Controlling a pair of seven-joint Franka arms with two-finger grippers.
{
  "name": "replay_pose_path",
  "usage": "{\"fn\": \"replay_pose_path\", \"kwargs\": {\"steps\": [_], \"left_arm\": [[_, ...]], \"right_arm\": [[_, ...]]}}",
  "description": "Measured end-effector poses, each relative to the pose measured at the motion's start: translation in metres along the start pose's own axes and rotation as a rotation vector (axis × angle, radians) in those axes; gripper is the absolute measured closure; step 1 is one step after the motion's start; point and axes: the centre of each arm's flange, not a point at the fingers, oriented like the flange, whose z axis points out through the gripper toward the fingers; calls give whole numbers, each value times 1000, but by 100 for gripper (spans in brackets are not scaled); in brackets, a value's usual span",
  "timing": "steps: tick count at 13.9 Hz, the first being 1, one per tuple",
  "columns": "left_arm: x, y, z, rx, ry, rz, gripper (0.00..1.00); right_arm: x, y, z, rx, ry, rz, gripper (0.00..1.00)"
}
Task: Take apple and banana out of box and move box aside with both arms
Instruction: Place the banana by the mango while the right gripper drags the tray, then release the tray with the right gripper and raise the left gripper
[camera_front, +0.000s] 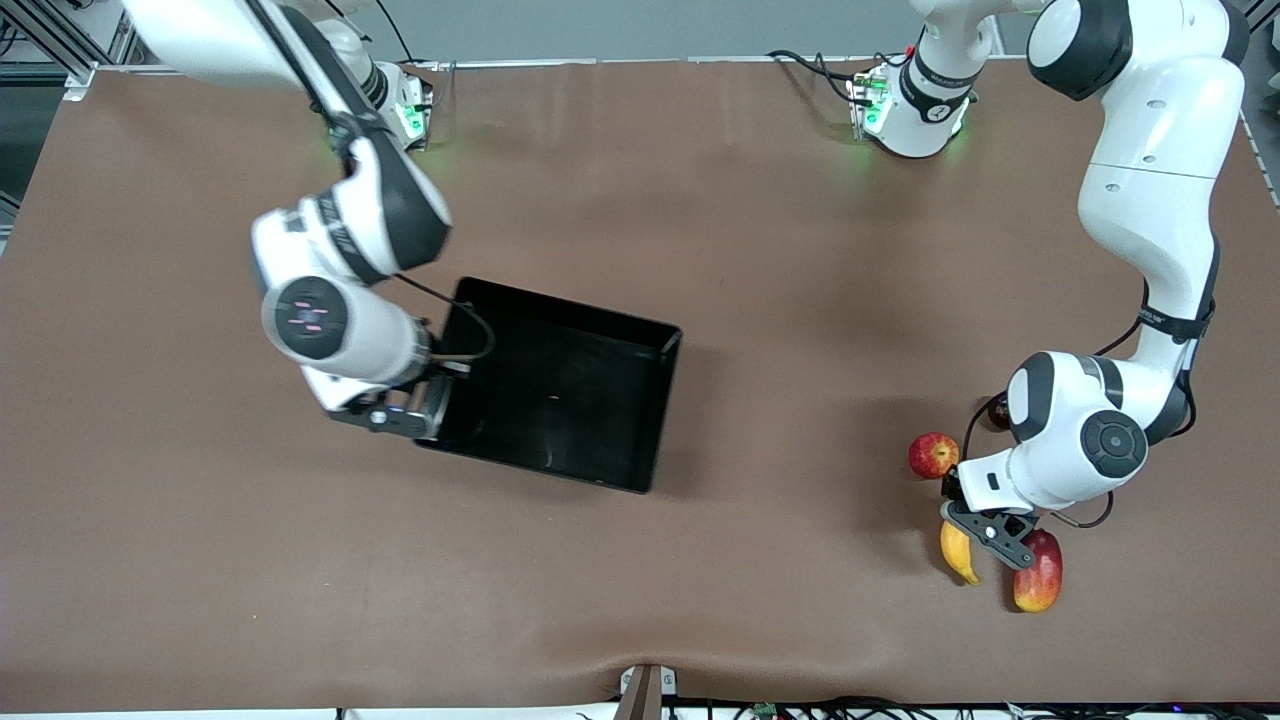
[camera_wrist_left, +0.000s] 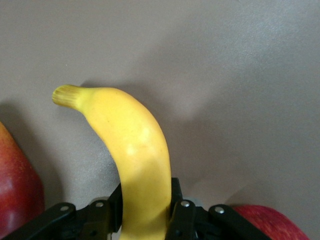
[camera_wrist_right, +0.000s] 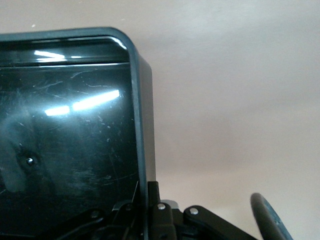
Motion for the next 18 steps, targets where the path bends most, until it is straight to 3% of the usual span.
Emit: {"fn": "replay_pose_path", "kwargs": {"steps": [4, 8, 11, 14, 18], "left_arm": [[-6, -5, 4, 5, 10, -10, 61], [-4, -14, -13, 26, 30, -18, 26], [4, -20, -65, 23, 18, -51, 0], [13, -12, -131, 1, 16, -146, 0], [27, 23, -200, -15, -12, -335, 0]], "right_arm": [[18, 89, -16, -20, -46, -40, 95], [51, 234, -2, 1, -70, -133, 95], [66, 319, 15, 8, -34, -206, 95], [77, 379, 59, 8, 11, -285, 95], [95, 441, 138, 81, 50, -380, 95]]}}
